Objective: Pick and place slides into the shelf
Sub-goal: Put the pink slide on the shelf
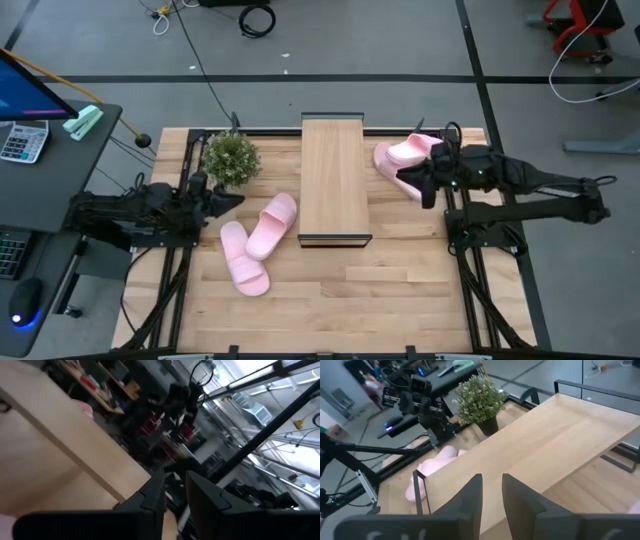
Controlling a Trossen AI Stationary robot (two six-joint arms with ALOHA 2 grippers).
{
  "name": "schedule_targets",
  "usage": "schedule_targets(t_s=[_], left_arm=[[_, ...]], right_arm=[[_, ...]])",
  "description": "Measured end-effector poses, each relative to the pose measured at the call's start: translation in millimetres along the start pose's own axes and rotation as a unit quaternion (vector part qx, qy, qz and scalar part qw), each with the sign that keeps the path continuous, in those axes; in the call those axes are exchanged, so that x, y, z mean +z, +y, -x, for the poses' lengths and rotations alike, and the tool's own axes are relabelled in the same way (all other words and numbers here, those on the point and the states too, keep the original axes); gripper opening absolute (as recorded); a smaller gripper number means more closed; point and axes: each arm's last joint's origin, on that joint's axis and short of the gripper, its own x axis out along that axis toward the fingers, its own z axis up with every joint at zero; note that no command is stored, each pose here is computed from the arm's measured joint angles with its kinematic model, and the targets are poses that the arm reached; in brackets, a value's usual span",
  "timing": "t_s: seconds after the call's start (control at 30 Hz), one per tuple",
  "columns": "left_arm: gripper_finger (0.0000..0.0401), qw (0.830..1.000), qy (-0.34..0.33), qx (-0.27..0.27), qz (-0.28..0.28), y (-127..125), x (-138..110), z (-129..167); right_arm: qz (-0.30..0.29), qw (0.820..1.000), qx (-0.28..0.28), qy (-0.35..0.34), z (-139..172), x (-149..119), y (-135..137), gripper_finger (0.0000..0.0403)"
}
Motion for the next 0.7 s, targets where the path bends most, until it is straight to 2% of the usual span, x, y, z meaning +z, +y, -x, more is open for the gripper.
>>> schedule_targets(t_s=[0.17, 0.33, 0.43, 0.5, 0.57, 0.63, 0.7], left_arm=[[0.0101, 0.991, 0.102, 0.041, 0.082, -1.8, -1.6, 5.0], [0.0116, 0.956, 0.196, 0.114, 0.184, -2.6, -2.4, 16.1], [0.0136, 0.934, 0.207, 0.139, 0.255, -3.9, -1.5, 19.2], [0.0152, 0.914, 0.197, 0.148, 0.322, -4.9, -1.0, 18.9], [0.0165, 0.9, 0.189, 0.15, 0.363, -5.6, -0.4, 18.3], [0.0174, 0.902, 0.184, 0.153, 0.36, -5.1, -0.4, 18.3], [0.0179, 0.911, 0.184, 0.152, 0.338, -4.7, -0.4, 18.2]], right_arm=[[-0.007, 0.999, -0.022, 0.039, -8.0, 17.1, 10.6, 0.0098], [-0.015, 0.997, -0.04, 0.067, -14.9, 28.3, 17.4, 0.0119], [-0.018, 0.997, -0.042, 0.07, -19.0, 32.4, 20.2, 0.013], [-0.024, 0.996, -0.044, 0.073, -21.9, 32.8, 20.7, 0.0136], [-0.025, 0.996, -0.047, 0.077, -24.1, 32.0, 20.5, 0.0142], [-0.025, 0.995, -0.048, 0.079, -25.3, 31.8, 20.6, 0.0145], [-0.021, 0.995, -0.048, 0.079, -25.7, 31.7, 20.6, 0.0148]])
